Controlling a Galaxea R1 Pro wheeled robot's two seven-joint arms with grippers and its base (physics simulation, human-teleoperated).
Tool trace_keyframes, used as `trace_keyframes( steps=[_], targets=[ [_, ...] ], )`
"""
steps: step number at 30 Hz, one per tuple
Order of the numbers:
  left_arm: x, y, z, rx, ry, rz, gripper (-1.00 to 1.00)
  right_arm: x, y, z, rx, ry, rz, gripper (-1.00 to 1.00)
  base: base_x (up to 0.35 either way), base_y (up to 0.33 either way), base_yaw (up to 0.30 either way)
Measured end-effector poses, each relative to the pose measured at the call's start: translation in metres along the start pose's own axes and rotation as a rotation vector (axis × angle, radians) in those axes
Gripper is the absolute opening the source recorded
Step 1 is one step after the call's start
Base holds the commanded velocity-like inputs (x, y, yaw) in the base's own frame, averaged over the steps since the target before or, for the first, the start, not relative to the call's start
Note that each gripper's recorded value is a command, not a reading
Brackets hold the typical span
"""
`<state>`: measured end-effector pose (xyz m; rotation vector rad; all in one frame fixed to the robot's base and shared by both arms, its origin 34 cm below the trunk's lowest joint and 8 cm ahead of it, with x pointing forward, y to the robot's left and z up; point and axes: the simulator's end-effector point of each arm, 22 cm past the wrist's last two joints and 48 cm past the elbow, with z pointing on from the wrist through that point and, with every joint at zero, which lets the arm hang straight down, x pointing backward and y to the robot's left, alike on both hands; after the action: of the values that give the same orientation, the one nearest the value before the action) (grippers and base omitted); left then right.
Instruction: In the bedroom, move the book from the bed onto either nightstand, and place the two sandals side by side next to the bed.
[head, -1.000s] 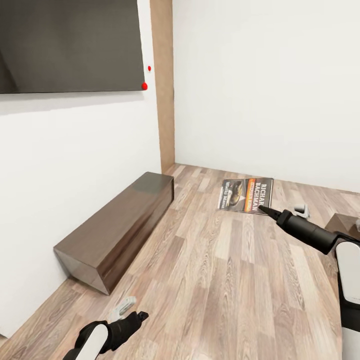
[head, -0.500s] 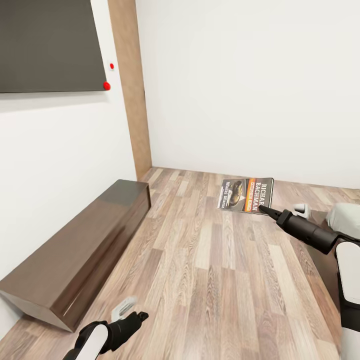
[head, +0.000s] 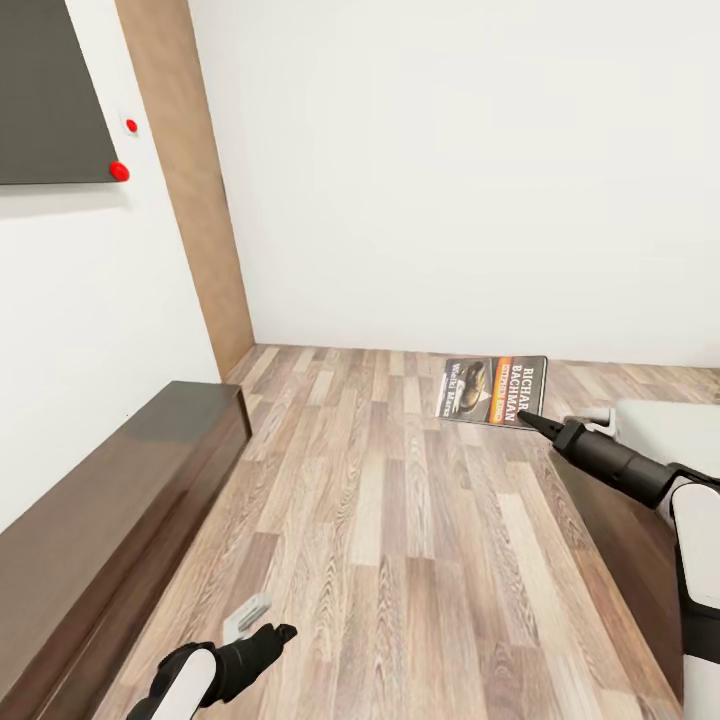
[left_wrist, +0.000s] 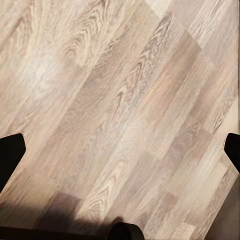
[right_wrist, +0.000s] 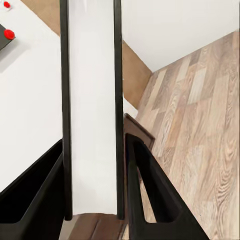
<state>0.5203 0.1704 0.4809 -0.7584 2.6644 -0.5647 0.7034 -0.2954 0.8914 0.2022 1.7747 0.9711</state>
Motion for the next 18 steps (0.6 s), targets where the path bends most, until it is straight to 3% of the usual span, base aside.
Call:
trace_keyframes(
  steps=[18],
  targets=[
    [0.0001, 0.0, 0.0, 0.0, 0.0, 0.0, 1.0, 0.0009, -0.0003, -0.0001, 0.0, 0.002, 0.001, -1.0, 0.326, -0.053, -0.266]
  ],
)
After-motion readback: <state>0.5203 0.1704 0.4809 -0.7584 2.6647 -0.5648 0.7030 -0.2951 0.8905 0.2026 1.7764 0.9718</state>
